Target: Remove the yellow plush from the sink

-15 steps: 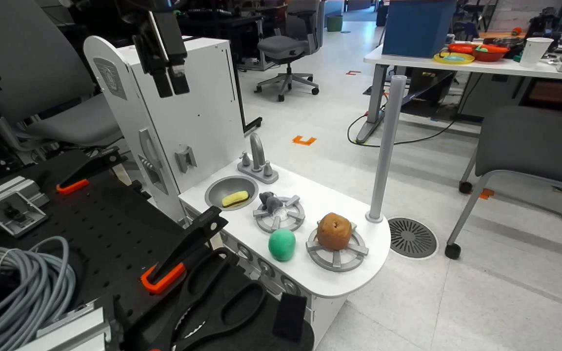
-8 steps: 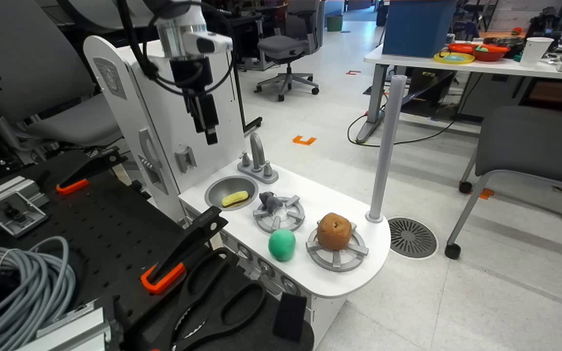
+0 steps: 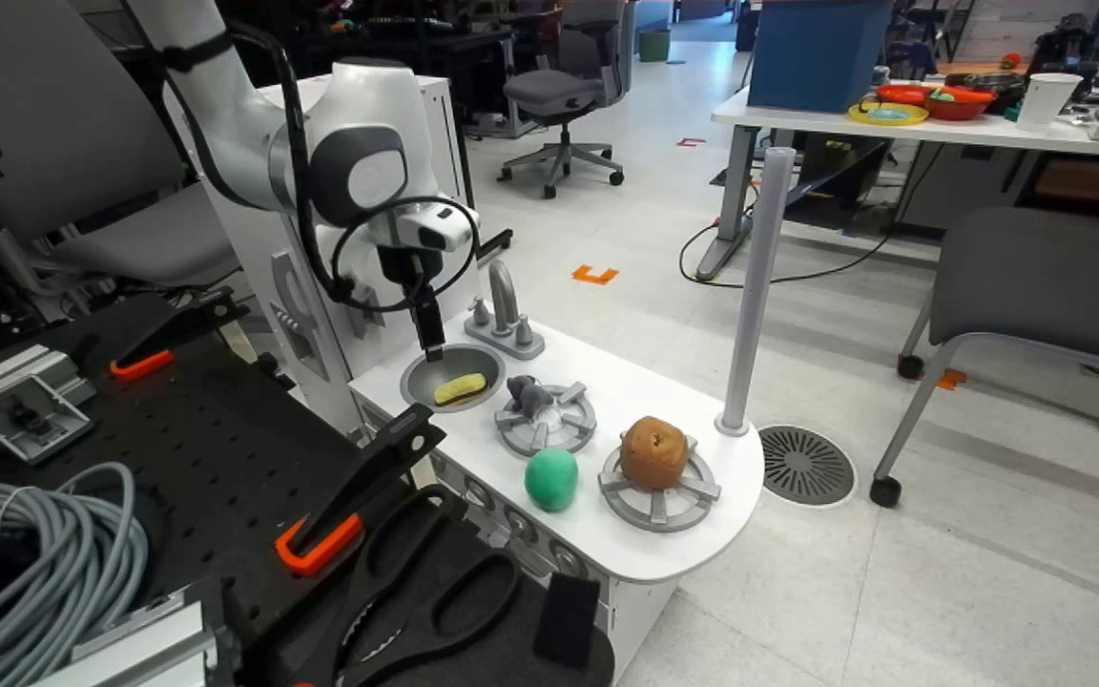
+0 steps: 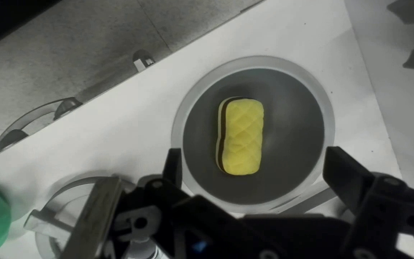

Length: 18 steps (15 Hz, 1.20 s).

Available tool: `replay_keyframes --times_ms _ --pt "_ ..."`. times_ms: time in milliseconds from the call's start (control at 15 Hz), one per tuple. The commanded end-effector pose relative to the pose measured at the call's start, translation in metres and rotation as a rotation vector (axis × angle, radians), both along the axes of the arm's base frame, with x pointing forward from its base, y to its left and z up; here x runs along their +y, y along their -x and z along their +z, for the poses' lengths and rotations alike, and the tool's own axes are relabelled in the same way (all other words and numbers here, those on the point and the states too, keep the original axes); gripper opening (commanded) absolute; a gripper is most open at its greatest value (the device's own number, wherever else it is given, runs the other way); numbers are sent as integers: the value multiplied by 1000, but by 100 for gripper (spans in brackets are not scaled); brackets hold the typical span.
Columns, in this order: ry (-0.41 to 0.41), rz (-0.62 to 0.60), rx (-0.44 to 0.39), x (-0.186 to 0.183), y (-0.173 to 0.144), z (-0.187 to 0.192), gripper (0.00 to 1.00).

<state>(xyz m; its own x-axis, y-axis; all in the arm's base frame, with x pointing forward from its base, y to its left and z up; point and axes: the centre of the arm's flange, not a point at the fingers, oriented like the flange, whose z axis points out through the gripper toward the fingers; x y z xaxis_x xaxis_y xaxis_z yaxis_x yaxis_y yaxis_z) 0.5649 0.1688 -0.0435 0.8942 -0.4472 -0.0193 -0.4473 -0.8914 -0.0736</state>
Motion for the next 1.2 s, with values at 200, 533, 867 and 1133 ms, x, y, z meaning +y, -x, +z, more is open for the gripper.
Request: replay_keyframes --times_ms 200,533,867,1133 --pt "-36 -3 -75 24 -31 -79 100" --pt "-30 26 -99 46 -30 -123 100" --pt "8 80 -147 57 -35 -146 100" --pt "84 70 -133 38 -39 -156 69"
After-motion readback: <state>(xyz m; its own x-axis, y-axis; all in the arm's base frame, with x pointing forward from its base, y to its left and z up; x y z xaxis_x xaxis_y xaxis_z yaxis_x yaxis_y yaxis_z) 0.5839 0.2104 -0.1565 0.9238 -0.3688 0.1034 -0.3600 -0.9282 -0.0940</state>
